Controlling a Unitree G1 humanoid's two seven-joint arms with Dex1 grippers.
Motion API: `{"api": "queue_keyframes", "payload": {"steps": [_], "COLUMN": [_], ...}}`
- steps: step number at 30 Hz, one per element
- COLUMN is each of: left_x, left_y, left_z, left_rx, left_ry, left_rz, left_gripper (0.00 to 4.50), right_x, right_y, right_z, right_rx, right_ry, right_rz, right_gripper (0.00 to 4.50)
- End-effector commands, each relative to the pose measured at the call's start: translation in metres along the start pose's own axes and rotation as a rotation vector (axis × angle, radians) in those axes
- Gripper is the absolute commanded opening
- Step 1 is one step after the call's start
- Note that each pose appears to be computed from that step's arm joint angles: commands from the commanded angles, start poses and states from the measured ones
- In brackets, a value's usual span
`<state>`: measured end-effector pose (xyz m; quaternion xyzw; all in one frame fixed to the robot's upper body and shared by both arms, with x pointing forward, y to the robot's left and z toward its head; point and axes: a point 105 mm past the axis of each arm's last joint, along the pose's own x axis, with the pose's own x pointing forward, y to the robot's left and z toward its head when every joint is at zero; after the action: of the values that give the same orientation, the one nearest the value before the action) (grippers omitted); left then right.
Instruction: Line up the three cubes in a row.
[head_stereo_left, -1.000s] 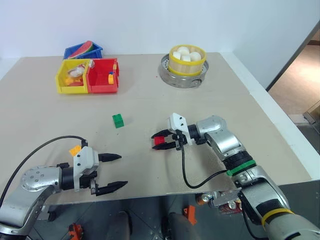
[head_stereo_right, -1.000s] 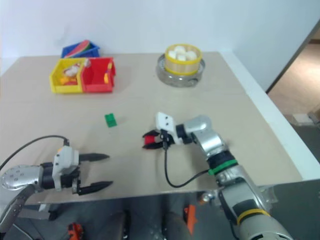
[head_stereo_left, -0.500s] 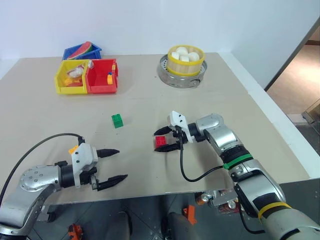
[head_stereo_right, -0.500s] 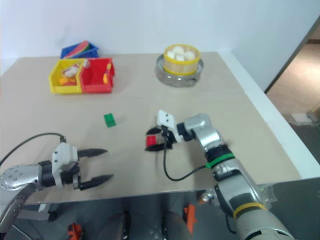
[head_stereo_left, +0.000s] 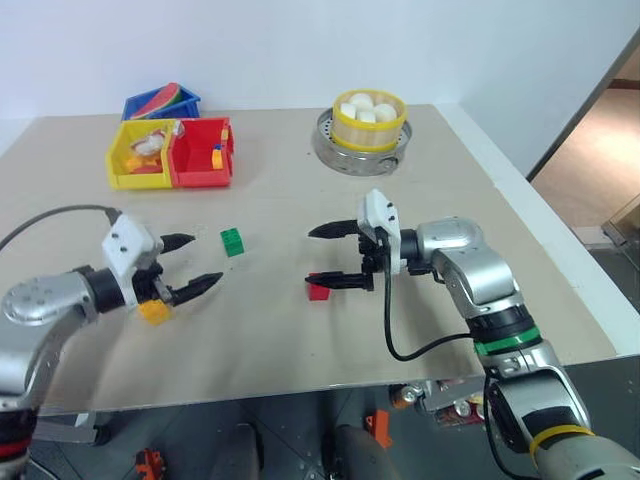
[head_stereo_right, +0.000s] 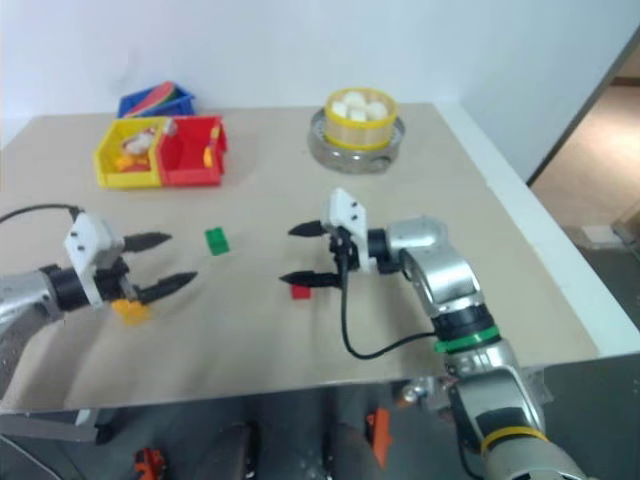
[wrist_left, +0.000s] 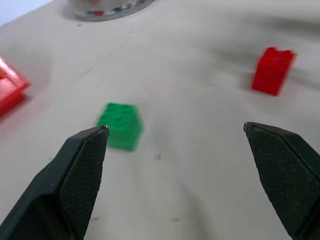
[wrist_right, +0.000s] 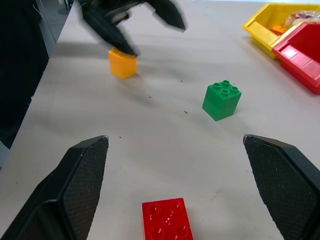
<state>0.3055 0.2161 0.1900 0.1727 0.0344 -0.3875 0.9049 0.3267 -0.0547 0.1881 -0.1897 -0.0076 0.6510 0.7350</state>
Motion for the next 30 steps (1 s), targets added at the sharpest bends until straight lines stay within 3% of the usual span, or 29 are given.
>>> {"api": "queue_keyframes", "payload": {"steps": [1,13,30], "left_x": [-0.002,0.033,0.079], "left_y": [0.021,0.067,0.061], "left_z": [0.007,-0.010,-0.025], "left_rx": [0.014,-0.014,0.036], "left_ry": [0.007,0.108,0.189], "left_rz": [-0.019,-0.134,-0.230], "left_gripper": [4.50,4.50,4.50], "right_x": [-0.001,-0.003,-0.018], "right_y": [0.004,-0.003,-0.001], "right_z": [0.013,0.010,0.001], "right_rx": [-0.061,-0.141,-0.141], "right_ry": [-0.018,0.012,0.057], "right_rz": [-0.007,-0.080,-0.139], "right_gripper": [4.48,4.48,4.48]}}
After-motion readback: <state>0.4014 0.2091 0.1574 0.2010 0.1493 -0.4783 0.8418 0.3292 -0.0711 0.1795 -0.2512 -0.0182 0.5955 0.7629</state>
